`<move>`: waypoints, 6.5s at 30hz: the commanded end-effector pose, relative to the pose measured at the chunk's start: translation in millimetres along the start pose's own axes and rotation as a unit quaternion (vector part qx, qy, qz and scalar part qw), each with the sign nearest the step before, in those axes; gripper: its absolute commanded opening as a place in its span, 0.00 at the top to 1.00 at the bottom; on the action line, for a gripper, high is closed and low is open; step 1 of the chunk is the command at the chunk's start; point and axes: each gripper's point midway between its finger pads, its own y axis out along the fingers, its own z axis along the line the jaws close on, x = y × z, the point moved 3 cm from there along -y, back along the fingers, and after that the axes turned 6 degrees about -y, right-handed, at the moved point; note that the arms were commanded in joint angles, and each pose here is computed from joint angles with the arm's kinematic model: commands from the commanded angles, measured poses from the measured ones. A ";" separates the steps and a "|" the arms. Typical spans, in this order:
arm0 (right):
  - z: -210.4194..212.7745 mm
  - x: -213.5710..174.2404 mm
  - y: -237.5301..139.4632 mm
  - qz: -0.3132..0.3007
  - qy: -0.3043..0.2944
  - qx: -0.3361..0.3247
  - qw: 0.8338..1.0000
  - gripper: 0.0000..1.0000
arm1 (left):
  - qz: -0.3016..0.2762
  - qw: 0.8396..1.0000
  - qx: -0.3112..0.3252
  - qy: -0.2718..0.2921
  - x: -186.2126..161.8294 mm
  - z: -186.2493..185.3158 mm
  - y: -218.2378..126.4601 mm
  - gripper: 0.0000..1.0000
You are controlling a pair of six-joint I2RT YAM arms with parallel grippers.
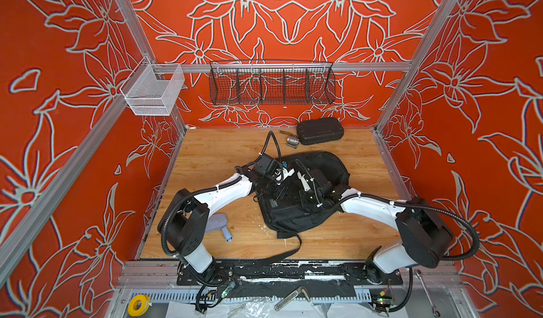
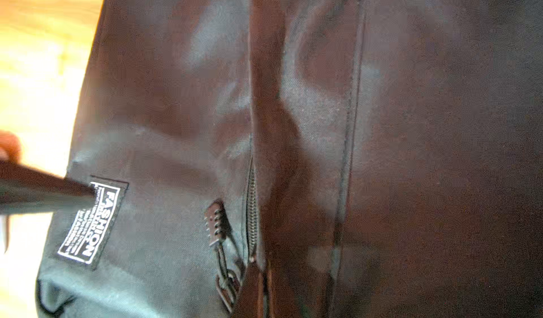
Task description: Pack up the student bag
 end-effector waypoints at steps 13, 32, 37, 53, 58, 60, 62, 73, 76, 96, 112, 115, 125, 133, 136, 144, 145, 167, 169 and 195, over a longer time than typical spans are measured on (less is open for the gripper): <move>24.6 21.2 -40.4 -0.036 -0.062 0.181 0.981 1.00 | -0.048 0.984 0.016 0.172 -10.0 -12.3 20.6 0.45; 34.9 21.8 -53.4 -0.015 -0.089 0.218 0.972 1.00 | -0.110 0.964 0.054 0.235 5.2 -24.6 9.3 0.48; 33.3 19.7 -52.7 -0.009 -0.091 0.213 0.973 1.00 | -0.111 0.964 0.055 0.233 19.3 -27.7 5.7 0.48; 33.9 34.1 -59.0 -0.033 -0.064 0.231 0.970 1.00 | -0.053 0.967 0.020 0.250 -34.7 -36.6 27.1 0.45; 34.3 37.5 -60.7 -0.037 -0.060 0.229 0.971 1.00 | -0.052 0.969 0.019 0.239 -35.7 -39.3 32.9 0.44; 33.1 37.9 -60.7 -0.039 -0.055 0.225 0.972 1.00 | -0.056 0.970 0.017 0.238 -35.5 -39.9 32.2 0.43; 29.1 37.0 -58.8 -0.037 -0.052 0.210 0.975 1.00 | -0.057 0.970 0.016 0.237 -35.8 -41.1 30.2 0.43; 29.1 42.8 -60.1 -0.045 -0.038 0.207 0.976 1.00 | -0.046 0.970 0.028 0.238 -39.1 -39.4 38.5 0.42; 29.8 45.6 -61.2 -0.047 -0.027 0.209 0.976 1.00 | -0.048 0.968 0.033 0.244 -36.3 -42.1 45.9 0.44; 6.9 21.7 -46.8 -0.024 -0.025 0.141 0.989 1.00 | -0.081 0.976 0.108 0.169 -4.4 -7.7 23.2 1.00; -0.9 9.1 -35.3 -0.039 -0.032 0.103 0.993 0.56 | -0.074 0.982 0.079 0.153 2.3 -20.5 15.7 1.00; 2.7 7.1 -34.9 -0.046 -0.046 0.109 0.992 0.55 | -0.071 0.983 0.086 0.148 4.9 -17.8 17.2 1.00; -0.2 -17.0 -32.3 -0.060 -0.090 0.086 0.990 0.45 | -0.080 0.987 0.082 0.113 12.1 -20.8 13.0 1.00; -10.2 -24.6 -18.1 -0.015 -0.104 0.036 0.994 0.66 | -0.105 0.987 0.073 0.094 22.0 -28.9 0.5 1.00; -5.7 -22.2 -24.6 -0.026 -0.115 0.047 0.992 0.82 | -0.094 0.987 0.097 0.091 18.1 -19.1 0.2 1.00; -2.7 -17.9 -48.5 -0.053 -0.139 0.048 0.988 1.00 | -0.077 0.986 0.146 0.029 15.9 37.4 -5.0 1.00; -3.2 -19.8 -49.3 -0.048 -0.141 0.046 0.988 1.00 | -0.080 0.985 0.151 0.023 18.0 44.1 -8.2 1.00; -6.8 -35.0 -46.9 -0.047 -0.062 0.044 0.996 1.00 | -0.035 0.970 0.242 -0.021 64.4 149.2 -22.2 1.00; -2.1 -32.9 -45.0 -0.054 -0.053 0.039 0.996 1.00 | -0.040 0.974 0.224 0.005 75.8 138.2 -19.3 1.00; 37.0 77.6 -40.1 -0.072 -0.139 0.015 0.988 0.43 | -0.157 0.919 0.254 -0.259 62.4 112.4 -157.0 0.03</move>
